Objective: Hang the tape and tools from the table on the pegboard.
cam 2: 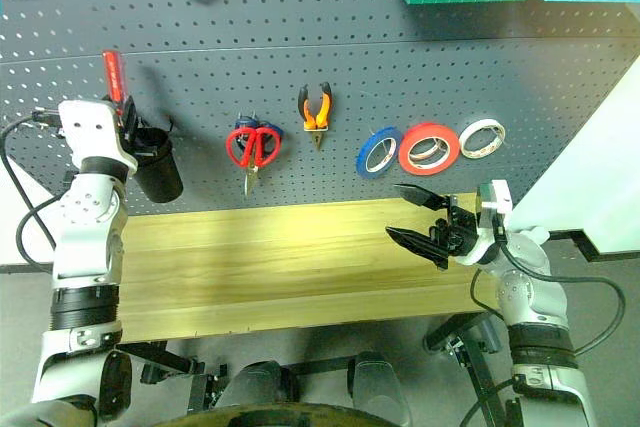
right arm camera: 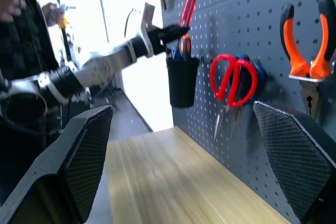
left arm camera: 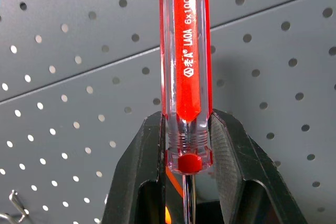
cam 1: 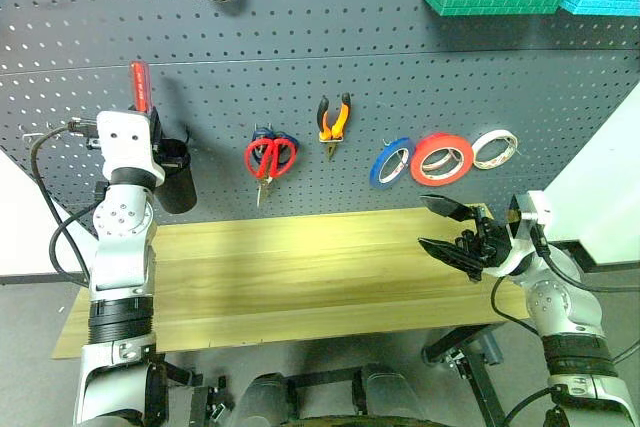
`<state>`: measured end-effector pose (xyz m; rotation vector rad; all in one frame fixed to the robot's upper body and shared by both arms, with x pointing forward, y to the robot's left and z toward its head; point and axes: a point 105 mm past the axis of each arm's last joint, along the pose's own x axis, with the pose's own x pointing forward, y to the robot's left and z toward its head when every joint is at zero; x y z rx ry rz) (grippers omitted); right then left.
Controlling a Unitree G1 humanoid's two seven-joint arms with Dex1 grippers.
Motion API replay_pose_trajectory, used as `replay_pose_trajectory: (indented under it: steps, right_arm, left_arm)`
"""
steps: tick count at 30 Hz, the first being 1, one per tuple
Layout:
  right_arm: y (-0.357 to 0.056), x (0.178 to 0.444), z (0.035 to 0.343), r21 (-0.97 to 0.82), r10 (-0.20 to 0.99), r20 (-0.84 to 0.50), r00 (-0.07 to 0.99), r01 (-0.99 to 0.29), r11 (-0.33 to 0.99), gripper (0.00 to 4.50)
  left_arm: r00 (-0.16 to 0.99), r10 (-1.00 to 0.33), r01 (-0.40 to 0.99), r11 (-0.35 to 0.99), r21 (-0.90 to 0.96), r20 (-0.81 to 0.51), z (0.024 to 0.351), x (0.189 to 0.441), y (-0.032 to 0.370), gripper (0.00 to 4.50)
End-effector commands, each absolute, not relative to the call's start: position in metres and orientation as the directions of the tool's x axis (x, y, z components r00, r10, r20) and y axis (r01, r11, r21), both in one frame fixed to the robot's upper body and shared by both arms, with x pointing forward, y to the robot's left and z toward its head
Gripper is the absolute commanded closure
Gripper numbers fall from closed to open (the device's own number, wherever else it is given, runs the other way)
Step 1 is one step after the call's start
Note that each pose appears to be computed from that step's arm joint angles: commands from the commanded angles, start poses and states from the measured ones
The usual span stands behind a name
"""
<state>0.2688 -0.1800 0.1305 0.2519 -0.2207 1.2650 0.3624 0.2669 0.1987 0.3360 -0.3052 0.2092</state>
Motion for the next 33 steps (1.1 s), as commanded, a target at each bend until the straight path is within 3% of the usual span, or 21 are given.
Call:
replay_pose_trajectory:
  steps: [1,12,23,33]
  right_arm:
    - [-0.181,0.269,0.149,0.024,0.895,0.354,0.272,-0.959,0.282,0.0]
    - [-0.184,0.269,0.145,0.043,0.894,0.341,0.292,-0.954,0.296,0.0]
    - [-0.183,0.268,0.145,0.043,0.895,0.334,0.294,-0.954,0.297,0.0]
    - [-0.182,0.27,0.147,0.046,0.89,0.343,0.299,-0.952,0.302,0.0]
  left_arm:
    - [0.914,0.143,-0.267,0.917,0.297,0.38,0.211,0.36,0.266,3.68]
    - [0.935,0.153,-0.244,0.932,0.268,0.32,0.192,0.36,0.267,3.68]
    - [0.939,0.13,-0.211,0.948,0.237,0.318,0.187,0.358,0.262,0.17]
    - [0.909,0.081,-0.196,0.949,0.247,0.41,0.221,0.354,0.245,0.08]
